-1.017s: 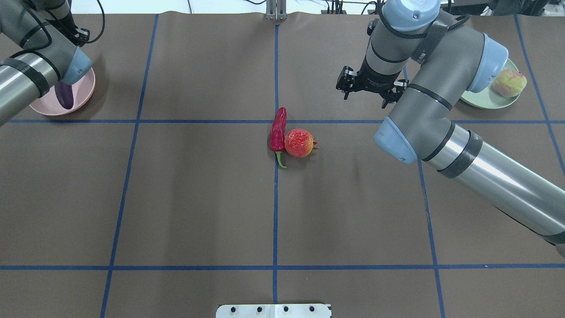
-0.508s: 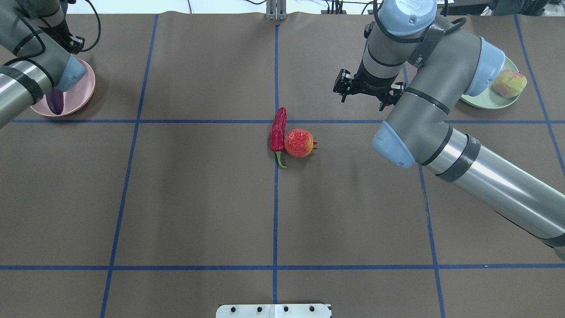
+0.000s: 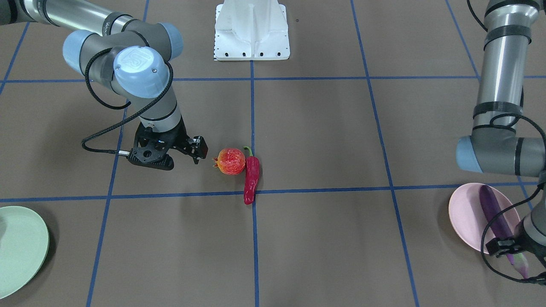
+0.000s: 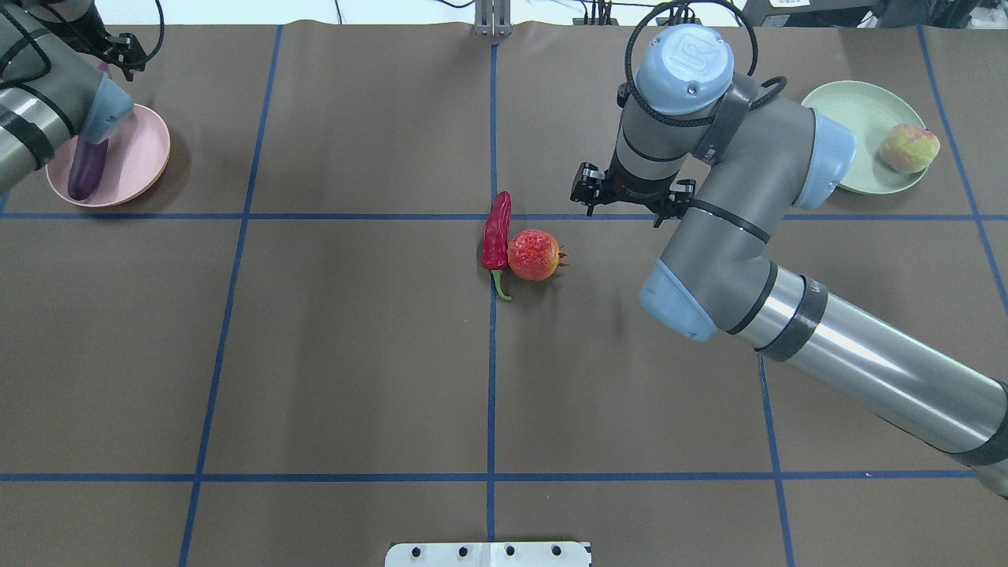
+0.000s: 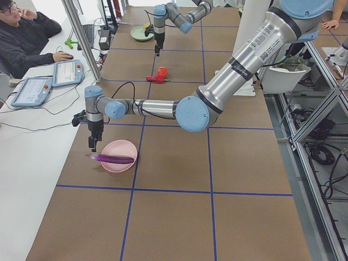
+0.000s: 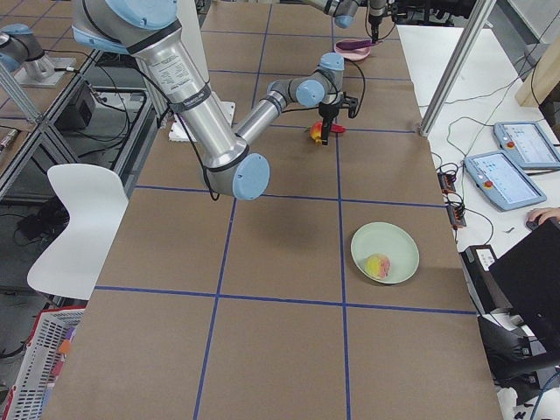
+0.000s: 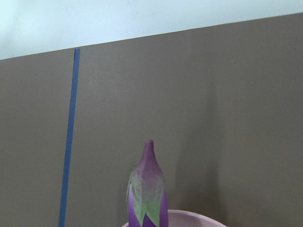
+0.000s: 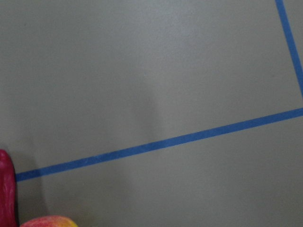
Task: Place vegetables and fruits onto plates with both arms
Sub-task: 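Lower the eggplant onto the pink plate while the right gripper reaches toward the pomegranate, then grasp the red pomegranate with the right gripper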
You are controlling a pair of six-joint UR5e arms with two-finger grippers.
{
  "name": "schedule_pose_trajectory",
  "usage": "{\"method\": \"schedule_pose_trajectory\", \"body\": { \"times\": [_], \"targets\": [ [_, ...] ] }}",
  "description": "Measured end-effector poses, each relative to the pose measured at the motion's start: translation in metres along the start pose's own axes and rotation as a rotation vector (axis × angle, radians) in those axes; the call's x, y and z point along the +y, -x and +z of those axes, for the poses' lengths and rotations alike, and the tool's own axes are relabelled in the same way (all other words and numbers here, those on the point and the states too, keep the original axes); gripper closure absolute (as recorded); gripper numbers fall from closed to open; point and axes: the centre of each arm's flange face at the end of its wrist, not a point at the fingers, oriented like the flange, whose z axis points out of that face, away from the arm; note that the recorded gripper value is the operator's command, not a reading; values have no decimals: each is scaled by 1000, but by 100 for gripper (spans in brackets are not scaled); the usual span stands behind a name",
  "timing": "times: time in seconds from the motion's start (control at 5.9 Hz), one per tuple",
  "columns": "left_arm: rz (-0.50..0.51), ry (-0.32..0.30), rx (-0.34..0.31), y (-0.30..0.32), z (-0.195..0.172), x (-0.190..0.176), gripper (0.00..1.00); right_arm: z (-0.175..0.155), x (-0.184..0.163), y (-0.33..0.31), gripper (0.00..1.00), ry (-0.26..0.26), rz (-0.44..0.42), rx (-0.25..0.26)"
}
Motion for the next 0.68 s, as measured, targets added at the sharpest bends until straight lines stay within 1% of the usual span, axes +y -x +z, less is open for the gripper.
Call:
{"method": "schedule_pose_trajectory", "body": {
  "times": [0.34,0.51,0.68],
  "targets": [
    [-9,15,65,-3,-14,-2,0,1,21,26,0,-19,-52,-119],
    [-21,23,102,-9,-20,-3,0,7,29,35,0,-20,-63,-154],
    [-38,23,133,-16,-27,-4,0,13,33,41,0,-22,-70,-165]
  ]
}}
